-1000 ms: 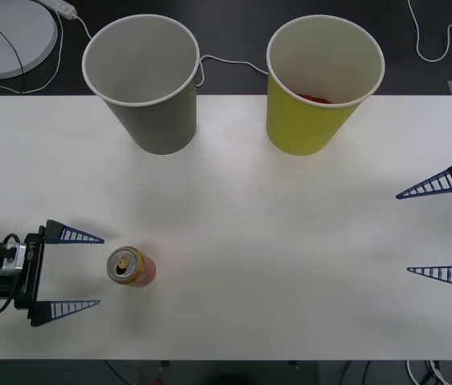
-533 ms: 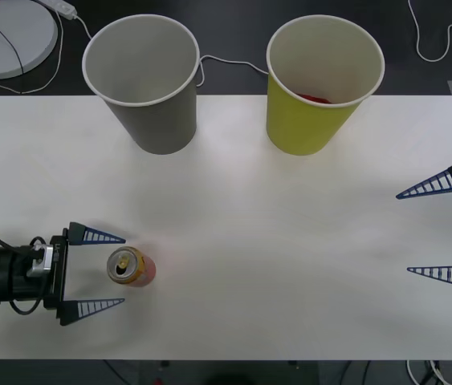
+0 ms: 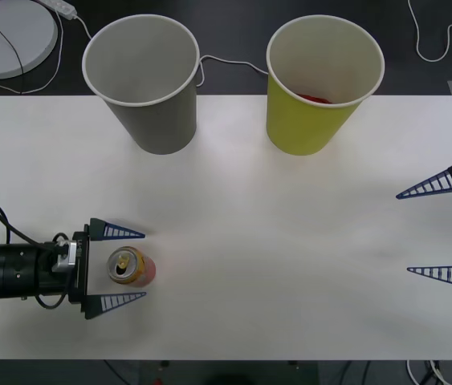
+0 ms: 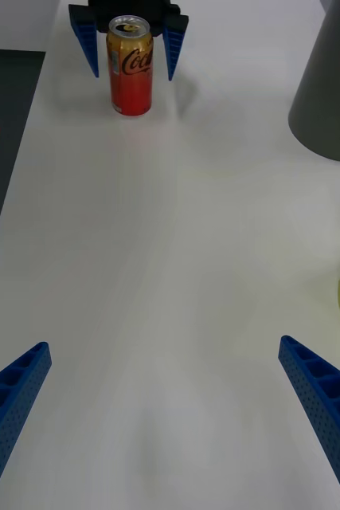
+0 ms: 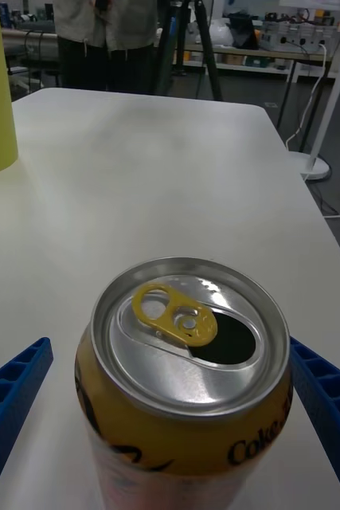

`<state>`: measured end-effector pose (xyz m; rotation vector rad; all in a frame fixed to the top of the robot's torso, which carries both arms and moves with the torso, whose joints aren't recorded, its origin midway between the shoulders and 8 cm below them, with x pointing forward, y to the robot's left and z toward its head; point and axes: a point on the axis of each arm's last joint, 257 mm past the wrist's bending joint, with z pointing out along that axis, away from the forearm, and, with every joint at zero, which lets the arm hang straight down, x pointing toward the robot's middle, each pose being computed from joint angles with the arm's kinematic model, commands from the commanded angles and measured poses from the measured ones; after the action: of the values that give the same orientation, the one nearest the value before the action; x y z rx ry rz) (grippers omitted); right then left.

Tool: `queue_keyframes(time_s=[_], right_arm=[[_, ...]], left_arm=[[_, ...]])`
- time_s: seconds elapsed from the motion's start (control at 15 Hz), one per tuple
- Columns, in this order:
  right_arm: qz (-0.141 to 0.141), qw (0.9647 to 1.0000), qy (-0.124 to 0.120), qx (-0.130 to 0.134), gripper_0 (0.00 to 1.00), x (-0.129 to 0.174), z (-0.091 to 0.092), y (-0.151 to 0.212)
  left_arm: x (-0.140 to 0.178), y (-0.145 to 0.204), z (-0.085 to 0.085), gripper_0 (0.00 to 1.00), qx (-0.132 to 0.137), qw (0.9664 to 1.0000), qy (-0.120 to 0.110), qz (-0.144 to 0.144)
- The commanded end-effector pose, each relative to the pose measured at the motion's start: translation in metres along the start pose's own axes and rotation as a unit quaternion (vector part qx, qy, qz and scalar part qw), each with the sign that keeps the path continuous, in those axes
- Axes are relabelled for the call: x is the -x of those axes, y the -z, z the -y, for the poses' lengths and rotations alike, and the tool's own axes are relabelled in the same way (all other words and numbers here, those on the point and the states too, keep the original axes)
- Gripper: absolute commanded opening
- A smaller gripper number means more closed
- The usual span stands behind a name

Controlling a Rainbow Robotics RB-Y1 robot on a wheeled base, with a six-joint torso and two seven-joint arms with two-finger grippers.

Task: Put the can into the green bin and the plastic bottle into the gray bin

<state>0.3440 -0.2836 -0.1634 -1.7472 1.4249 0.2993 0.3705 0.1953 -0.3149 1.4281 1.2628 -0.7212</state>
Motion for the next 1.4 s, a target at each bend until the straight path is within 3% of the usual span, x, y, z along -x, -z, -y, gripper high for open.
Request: queue_keyframes(time_s=[0.07, 0.2, 0.27, 0.33, 0.4, 0.47, 1.07, 1.2, 1.4], right_arm=[[0.000, 1.0000, 0.000, 0.000, 1.00, 0.000, 0.000, 0.000], [0.000, 1.0000, 0.000, 0.000, 1.00, 0.000, 0.000, 0.000], [0.000, 1.0000, 0.000, 0.000, 1.00, 0.000, 0.000, 0.000], [0.000, 1.0000, 0.000, 0.000, 1.00, 0.000, 0.000, 0.000], [0.000, 1.0000, 0.000, 0.000, 1.00, 0.000, 0.000, 0.000], [0.000, 1.0000, 0.000, 0.000, 1.00, 0.000, 0.000, 0.000], [0.000, 1.0000, 0.000, 0.000, 1.00, 0.000, 0.000, 0.000], [0.000, 1.0000, 0.000, 0.000, 1.00, 0.000, 0.000, 0.000], [0.000, 1.0000, 0.000, 0.000, 1.00, 0.000, 0.000, 0.000]], left_arm=[[0.003, -0.009, -0.002, 1.00, -0.002, 1.0000, -0.001, 0.005], [0.003, -0.013, -0.002, 1.00, 0.000, 1.0000, 0.000, 0.007], [0.003, -0.014, -0.001, 0.94, 0.000, 1.0000, 0.002, 0.008], [0.004, -0.015, -0.001, 0.31, -0.001, 1.0000, 0.003, 0.009], [0.004, -0.015, -0.001, 0.05, 0.000, 0.9999, 0.005, 0.009], [0.004, -0.017, -0.001, 0.00, -0.001, 0.9999, 0.006, 0.011], [0.009, -0.015, -0.006, 0.00, -0.004, 0.9999, 0.011, 0.009], [0.011, -0.009, -0.009, 0.00, -0.009, 0.9998, 0.019, 0.002], [0.018, 0.006, -0.019, 0.00, -0.027, 0.9986, 0.034, -0.032]])
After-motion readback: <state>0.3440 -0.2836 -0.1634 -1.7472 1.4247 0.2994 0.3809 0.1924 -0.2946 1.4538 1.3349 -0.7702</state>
